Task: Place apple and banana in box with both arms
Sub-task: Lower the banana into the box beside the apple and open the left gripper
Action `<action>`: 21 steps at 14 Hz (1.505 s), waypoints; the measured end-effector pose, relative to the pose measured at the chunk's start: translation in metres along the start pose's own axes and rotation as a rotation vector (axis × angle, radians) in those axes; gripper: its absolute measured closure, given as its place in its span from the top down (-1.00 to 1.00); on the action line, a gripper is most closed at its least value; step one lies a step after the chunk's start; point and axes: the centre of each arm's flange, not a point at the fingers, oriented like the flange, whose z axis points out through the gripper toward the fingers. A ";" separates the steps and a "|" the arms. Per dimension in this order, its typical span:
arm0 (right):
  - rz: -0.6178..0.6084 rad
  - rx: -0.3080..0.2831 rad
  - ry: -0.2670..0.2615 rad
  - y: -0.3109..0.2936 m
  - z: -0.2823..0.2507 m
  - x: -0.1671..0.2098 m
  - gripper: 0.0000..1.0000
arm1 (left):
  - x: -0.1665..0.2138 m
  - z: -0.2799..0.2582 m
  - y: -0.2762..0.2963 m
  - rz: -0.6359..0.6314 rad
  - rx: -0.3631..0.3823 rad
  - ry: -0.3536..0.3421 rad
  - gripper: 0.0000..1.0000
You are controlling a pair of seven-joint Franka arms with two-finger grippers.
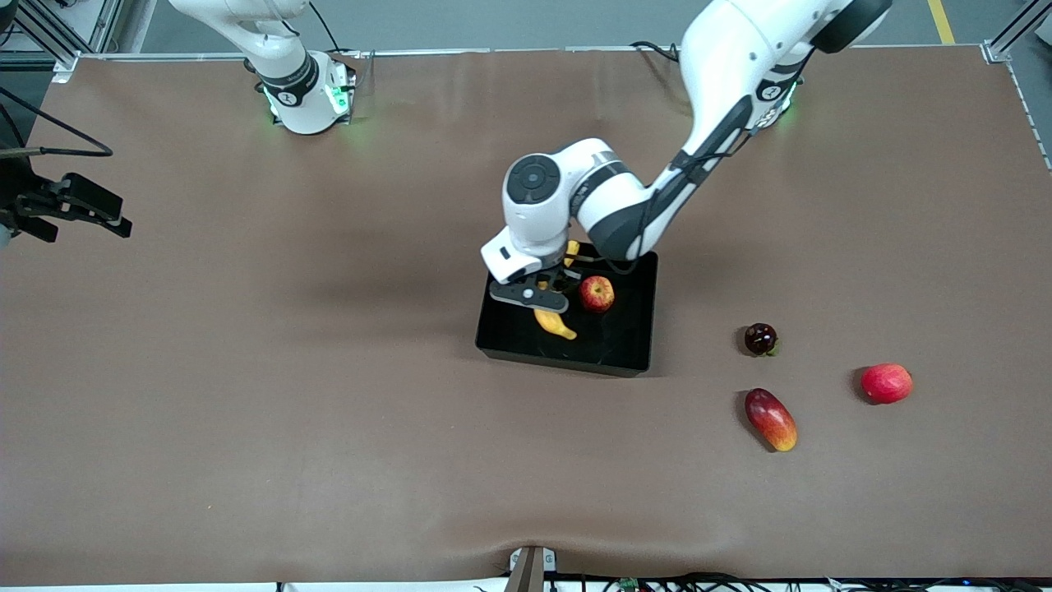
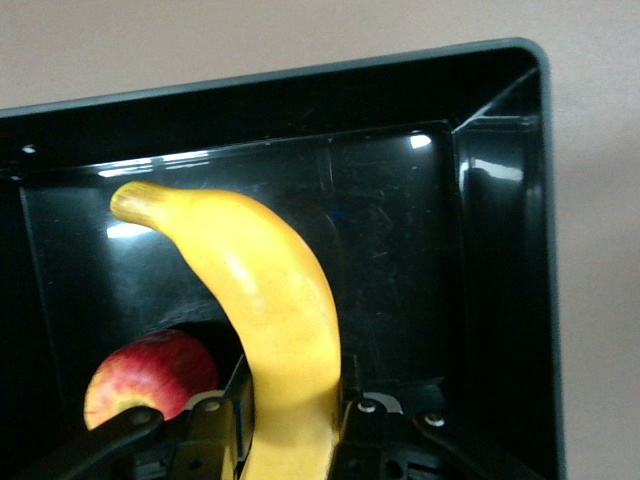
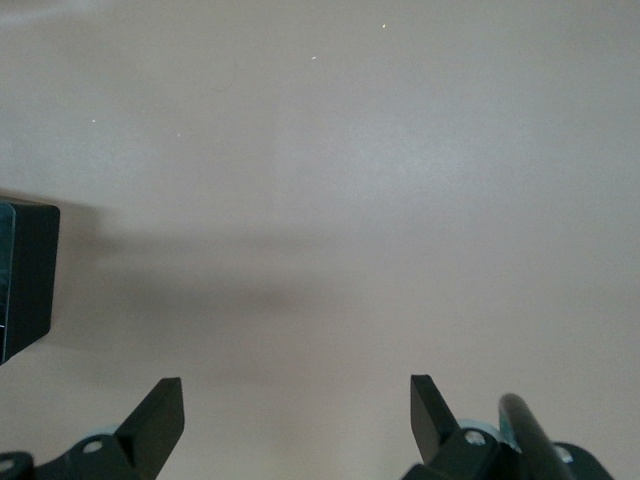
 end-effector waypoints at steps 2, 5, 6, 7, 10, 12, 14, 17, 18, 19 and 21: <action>0.000 0.000 0.000 0.000 0.000 0.000 1.00 | 0.000 0.009 0.007 0.005 -0.007 -0.003 -0.30; 0.001 0.000 0.000 0.001 0.000 0.000 1.00 | 0.003 0.026 0.009 0.003 -0.028 0.002 -0.30; 0.001 0.000 0.000 0.001 0.000 0.000 1.00 | 0.003 0.031 0.010 0.003 -0.034 0.006 -0.30; 0.002 0.000 0.000 0.002 0.000 0.000 1.00 | 0.005 0.037 0.010 0.003 -0.037 0.016 -0.30; 0.001 0.000 0.000 0.002 0.000 0.000 1.00 | 0.004 0.059 0.016 0.013 -0.030 0.045 -0.30; 0.001 0.000 0.000 0.002 0.000 0.000 1.00 | 0.001 0.076 0.020 0.019 -0.032 0.048 -0.30; 0.001 0.000 0.000 0.003 0.000 0.000 1.00 | 0.000 0.090 0.019 0.018 -0.031 0.038 -0.30; 0.002 0.000 0.000 0.004 0.000 0.000 1.00 | 0.002 0.091 0.018 0.015 -0.030 0.038 -0.30; 0.004 0.000 0.000 0.005 0.000 0.000 1.00 | 0.002 0.092 0.017 0.014 -0.030 0.039 -0.30; 0.007 0.000 0.000 0.006 0.000 0.000 1.00 | 0.004 0.092 0.015 0.011 -0.028 0.039 -0.25; 0.012 0.000 0.000 0.009 0.000 -0.001 1.00 | 0.011 0.093 0.004 -0.007 -0.023 0.043 -0.11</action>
